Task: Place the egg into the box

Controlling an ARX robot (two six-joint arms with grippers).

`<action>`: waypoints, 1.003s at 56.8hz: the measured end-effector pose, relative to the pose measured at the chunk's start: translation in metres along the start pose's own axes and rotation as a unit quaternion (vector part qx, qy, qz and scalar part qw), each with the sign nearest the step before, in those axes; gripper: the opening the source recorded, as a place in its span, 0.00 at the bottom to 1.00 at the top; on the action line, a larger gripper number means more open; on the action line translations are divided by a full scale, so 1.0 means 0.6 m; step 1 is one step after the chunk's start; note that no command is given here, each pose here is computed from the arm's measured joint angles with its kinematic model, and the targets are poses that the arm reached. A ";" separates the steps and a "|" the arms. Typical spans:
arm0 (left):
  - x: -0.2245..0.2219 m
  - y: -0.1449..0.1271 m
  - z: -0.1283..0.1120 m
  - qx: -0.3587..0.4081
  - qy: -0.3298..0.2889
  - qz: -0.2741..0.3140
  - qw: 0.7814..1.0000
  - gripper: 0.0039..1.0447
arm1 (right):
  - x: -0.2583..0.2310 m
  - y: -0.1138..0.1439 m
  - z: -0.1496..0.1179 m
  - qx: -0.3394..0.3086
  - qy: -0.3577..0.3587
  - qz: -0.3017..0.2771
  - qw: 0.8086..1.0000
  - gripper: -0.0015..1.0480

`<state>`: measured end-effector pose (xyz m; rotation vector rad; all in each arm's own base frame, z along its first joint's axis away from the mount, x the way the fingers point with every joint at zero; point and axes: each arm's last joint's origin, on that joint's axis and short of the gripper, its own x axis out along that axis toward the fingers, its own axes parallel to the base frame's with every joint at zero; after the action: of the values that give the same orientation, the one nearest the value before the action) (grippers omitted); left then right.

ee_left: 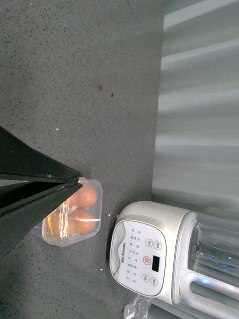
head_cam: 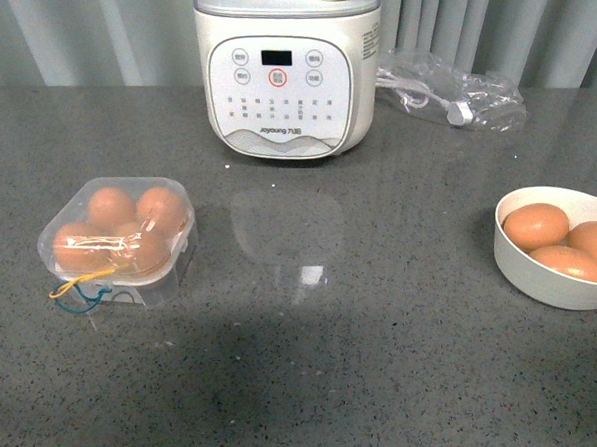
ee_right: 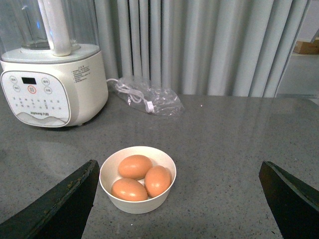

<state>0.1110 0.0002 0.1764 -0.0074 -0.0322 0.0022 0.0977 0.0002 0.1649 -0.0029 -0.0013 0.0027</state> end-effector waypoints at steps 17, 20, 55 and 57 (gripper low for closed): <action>-0.020 0.000 -0.008 0.000 0.017 0.000 1.000 0.03 | 0.000 0.000 0.000 0.000 0.000 0.000 1.000 0.93; -0.024 0.000 -0.005 0.000 0.006 0.000 1.000 0.03 | 0.000 0.000 0.000 0.000 0.000 0.000 1.000 0.93; -0.025 0.000 -0.005 0.000 0.004 0.000 1.000 0.82 | 0.000 0.000 0.000 0.000 0.000 0.000 1.000 0.93; -0.025 0.000 -0.005 0.000 0.004 0.000 1.000 0.91 | 0.000 0.000 0.000 0.000 0.000 0.000 1.000 0.93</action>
<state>0.0961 0.0002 0.1728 -0.0074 -0.0250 0.0022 0.0977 0.0002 0.1648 -0.0029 -0.0010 0.0031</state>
